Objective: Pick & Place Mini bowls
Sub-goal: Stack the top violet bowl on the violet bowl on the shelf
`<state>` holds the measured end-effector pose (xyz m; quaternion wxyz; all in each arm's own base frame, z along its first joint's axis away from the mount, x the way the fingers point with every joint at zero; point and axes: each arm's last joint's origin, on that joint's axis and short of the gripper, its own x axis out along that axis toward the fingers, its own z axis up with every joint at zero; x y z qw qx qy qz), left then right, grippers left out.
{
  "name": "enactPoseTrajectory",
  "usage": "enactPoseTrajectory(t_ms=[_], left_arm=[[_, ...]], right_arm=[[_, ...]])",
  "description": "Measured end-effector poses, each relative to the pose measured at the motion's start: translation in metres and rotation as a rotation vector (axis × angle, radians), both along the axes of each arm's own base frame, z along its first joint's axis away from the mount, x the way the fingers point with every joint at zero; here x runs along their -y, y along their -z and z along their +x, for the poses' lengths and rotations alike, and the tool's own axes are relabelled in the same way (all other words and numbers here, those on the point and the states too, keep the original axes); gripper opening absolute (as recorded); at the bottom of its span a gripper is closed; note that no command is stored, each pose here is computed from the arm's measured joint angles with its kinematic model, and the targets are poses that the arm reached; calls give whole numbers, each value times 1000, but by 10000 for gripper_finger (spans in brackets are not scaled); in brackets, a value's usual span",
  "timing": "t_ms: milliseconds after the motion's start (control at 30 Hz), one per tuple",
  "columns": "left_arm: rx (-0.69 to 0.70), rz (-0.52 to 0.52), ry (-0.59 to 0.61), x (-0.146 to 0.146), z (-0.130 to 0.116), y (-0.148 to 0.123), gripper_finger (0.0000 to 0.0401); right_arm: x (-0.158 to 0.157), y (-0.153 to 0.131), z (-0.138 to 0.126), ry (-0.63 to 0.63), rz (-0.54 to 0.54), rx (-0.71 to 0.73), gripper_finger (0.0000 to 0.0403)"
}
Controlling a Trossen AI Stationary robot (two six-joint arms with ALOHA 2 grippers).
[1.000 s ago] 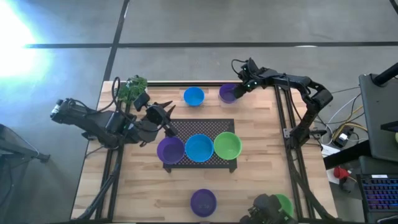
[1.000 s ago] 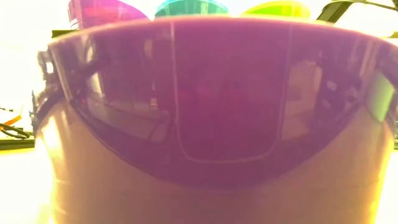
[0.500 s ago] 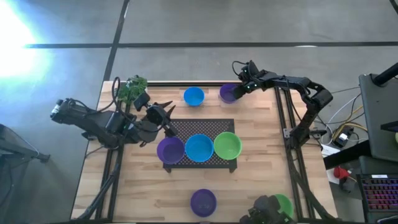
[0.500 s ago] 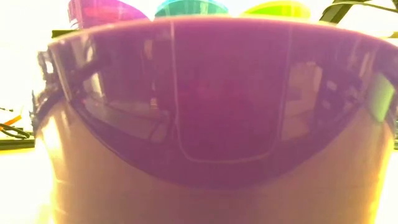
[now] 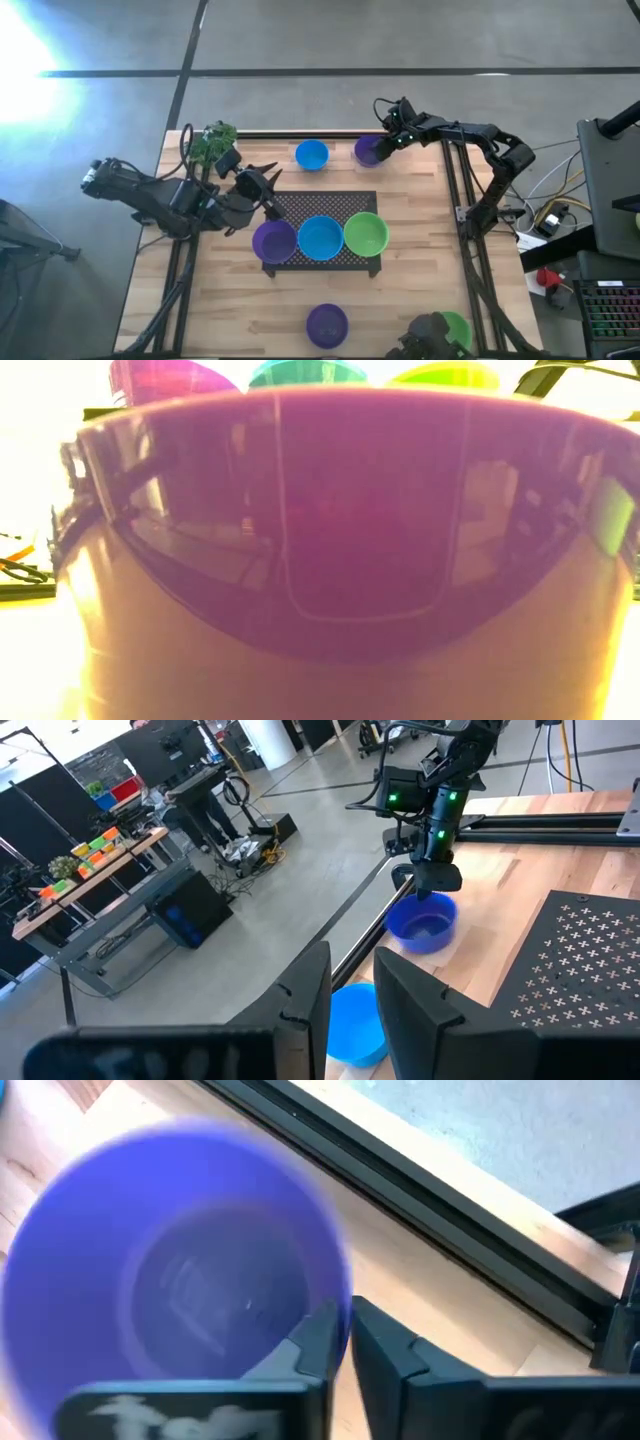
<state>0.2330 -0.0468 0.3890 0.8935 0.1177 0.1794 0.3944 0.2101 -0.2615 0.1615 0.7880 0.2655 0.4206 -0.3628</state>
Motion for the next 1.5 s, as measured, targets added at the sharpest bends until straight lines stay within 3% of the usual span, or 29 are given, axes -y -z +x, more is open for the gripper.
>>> enactPoseTrajectory(t_ms=[367, 633, 967, 1167, 1500], left_arm=[[0, 0, 0, 0, 0, 0, 82], [10, -8, -2, 0, 0, 0, 82], [3, -3, -2, 0, 0, 0, 82], [-58, 55, 9, -3, 1, -1, 82], [-67, 149, -25, -18, 23, -8, 82]], right_arm=[[5, -7, 4, -71, -91, 4, 8], [-1, -54, 5, -98, -196, 64, 8], [-42, -128, -3, -121, -424, 168, 8], [-73, -163, 3, -203, -561, 296, 8], [-110, -185, 37, -319, -808, 383, 8]])
